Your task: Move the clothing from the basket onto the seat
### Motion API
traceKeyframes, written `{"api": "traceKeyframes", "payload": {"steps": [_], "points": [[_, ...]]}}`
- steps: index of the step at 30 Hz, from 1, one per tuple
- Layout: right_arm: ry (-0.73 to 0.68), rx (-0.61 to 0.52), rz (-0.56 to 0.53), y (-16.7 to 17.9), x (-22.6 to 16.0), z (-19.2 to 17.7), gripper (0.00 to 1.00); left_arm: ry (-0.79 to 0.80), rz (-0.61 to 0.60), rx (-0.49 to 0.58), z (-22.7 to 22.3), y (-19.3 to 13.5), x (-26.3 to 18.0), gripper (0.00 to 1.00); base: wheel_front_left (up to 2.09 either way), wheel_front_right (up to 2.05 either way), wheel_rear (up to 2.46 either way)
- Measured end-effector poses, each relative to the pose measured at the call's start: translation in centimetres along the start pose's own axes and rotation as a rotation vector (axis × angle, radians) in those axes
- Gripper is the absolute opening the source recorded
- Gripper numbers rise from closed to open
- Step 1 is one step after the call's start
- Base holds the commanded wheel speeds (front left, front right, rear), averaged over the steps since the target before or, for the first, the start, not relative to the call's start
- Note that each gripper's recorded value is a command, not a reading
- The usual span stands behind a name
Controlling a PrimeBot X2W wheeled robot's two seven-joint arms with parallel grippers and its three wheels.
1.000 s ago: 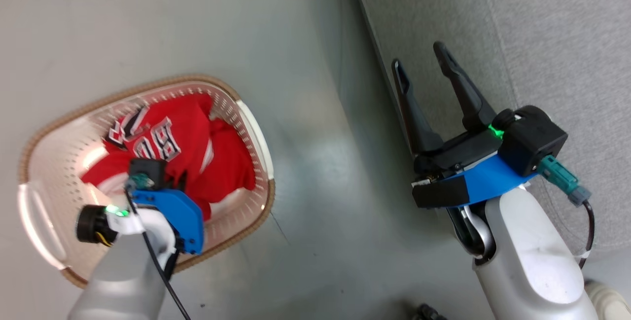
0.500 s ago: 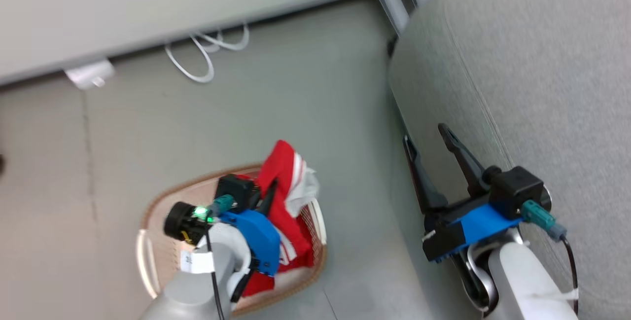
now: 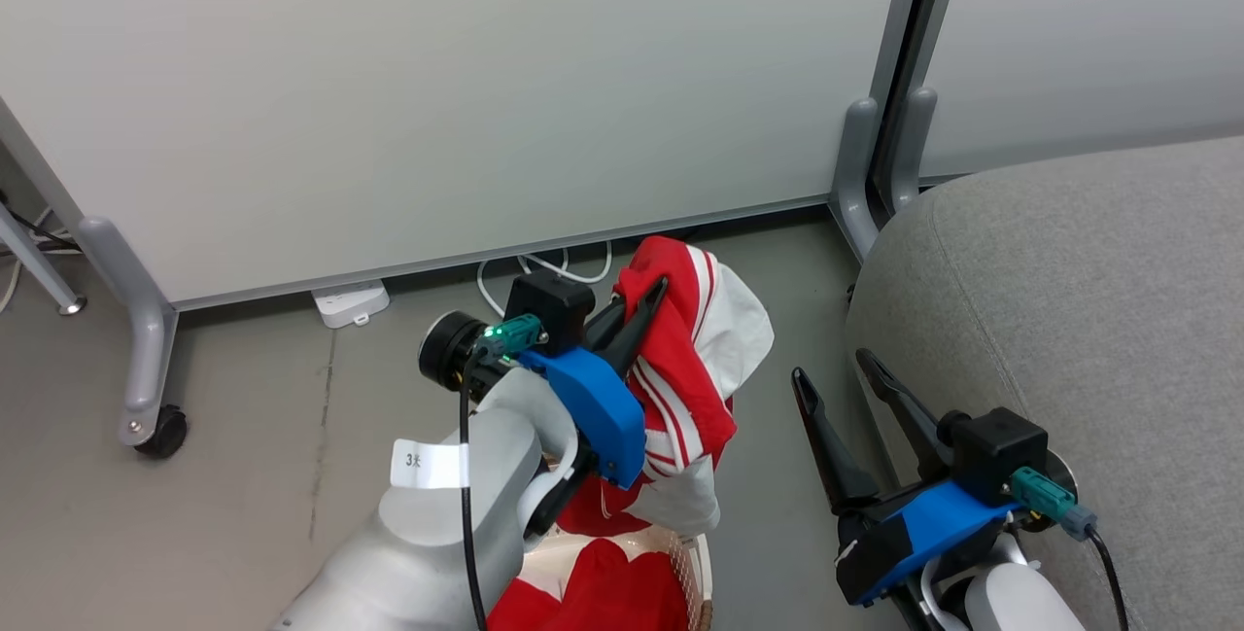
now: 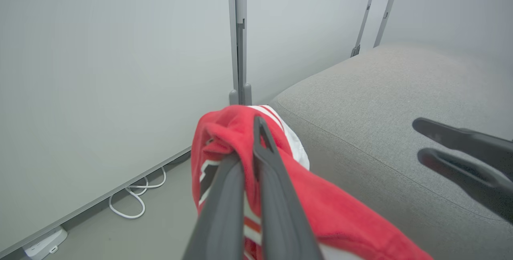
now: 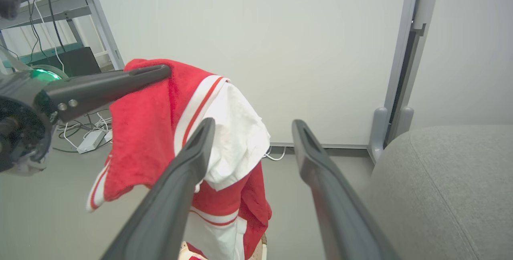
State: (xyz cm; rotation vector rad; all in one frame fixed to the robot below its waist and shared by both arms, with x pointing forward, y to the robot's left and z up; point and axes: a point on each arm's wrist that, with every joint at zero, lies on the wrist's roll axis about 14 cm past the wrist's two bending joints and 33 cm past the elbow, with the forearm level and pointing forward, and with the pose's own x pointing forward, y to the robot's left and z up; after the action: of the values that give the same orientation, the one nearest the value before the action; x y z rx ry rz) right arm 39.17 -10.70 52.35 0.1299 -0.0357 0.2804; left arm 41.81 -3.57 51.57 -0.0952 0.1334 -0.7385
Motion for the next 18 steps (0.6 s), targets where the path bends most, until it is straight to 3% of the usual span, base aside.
{"api": "traceKeyframes", "payload": {"steps": [5, 18], "points": [[-0.022, -0.009, 0.026, 1.0, -0.3, 1.0, 1.00, -0.044, -0.010, 0.032, 2.6, -0.3, 0.2, 0.00, 0.00, 0.00, 0.00], [0.060, -0.048, 0.066, 2.4, -0.8, -1.1, 1.00, -0.028, -0.013, 0.014, 2.1, -0.4, 0.2, 0.00, 0.00, 0.00, 0.00]]}}
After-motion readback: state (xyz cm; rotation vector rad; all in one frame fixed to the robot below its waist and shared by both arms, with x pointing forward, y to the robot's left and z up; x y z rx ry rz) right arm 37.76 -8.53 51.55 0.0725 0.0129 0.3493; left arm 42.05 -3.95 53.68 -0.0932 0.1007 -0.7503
